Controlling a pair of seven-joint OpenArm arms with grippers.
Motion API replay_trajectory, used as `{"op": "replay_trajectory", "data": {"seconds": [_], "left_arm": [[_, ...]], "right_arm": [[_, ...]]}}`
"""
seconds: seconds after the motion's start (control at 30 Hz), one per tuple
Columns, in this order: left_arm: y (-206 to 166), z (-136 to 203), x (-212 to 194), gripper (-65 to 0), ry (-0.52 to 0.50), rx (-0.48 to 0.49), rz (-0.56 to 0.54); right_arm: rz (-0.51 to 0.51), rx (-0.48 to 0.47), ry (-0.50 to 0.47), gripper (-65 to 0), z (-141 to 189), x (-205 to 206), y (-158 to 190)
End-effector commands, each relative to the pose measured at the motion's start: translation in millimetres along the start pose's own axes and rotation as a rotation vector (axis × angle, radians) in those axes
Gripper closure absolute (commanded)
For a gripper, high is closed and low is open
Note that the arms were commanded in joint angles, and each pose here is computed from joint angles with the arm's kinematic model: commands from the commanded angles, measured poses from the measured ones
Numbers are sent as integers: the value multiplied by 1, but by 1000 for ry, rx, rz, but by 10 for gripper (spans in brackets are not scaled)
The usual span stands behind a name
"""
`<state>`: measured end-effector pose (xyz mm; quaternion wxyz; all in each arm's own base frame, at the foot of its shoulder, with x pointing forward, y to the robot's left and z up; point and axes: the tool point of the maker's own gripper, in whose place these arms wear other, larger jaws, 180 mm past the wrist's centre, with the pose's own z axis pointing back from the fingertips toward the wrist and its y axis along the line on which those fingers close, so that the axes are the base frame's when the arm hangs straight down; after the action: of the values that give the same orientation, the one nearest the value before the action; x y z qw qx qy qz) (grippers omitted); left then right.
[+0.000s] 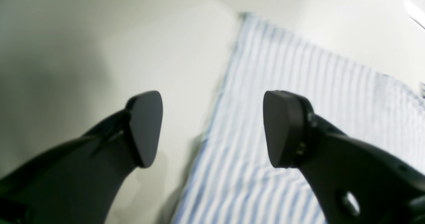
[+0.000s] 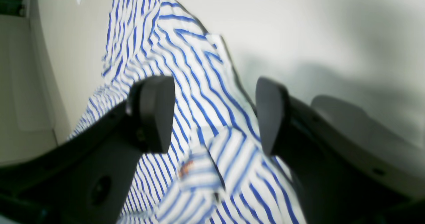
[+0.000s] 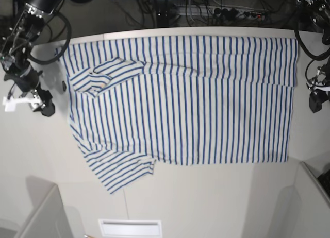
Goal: Fold the T-shirt properly
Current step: 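Move both grippers down to the hem corners of the shirt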
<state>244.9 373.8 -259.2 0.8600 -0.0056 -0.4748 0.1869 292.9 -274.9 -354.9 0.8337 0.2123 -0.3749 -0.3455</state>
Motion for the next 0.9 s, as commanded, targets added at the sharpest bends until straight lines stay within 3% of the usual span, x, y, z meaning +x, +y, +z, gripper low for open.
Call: {"op": "replay_trajectory", "data": {"seconds": [0.0, 0.1, 0.23, 0.33, 0.53, 0.87], "left_arm": [[-10, -2, 17, -454, -44, -29, -17], [-29, -20, 22, -431, -37, -51, -50], [-40, -48, 23, -288, 2, 3, -135], [-46, -65, 17, -234, 38, 8, -158], [-36, -85, 7, -237, 92, 12, -90], [-29, -90, 0, -239, 118, 21, -76]], "right_arm": [[29, 38, -41, -354, -3, 21, 16], [30, 71, -11, -354, -28, 32, 33], [25, 90, 16, -354, -66, 51, 55], [61, 49, 20, -356, -98, 66, 59], [269, 53, 62, -356, -153, 68, 83], [450, 20, 33, -359, -194, 59, 93]]}}
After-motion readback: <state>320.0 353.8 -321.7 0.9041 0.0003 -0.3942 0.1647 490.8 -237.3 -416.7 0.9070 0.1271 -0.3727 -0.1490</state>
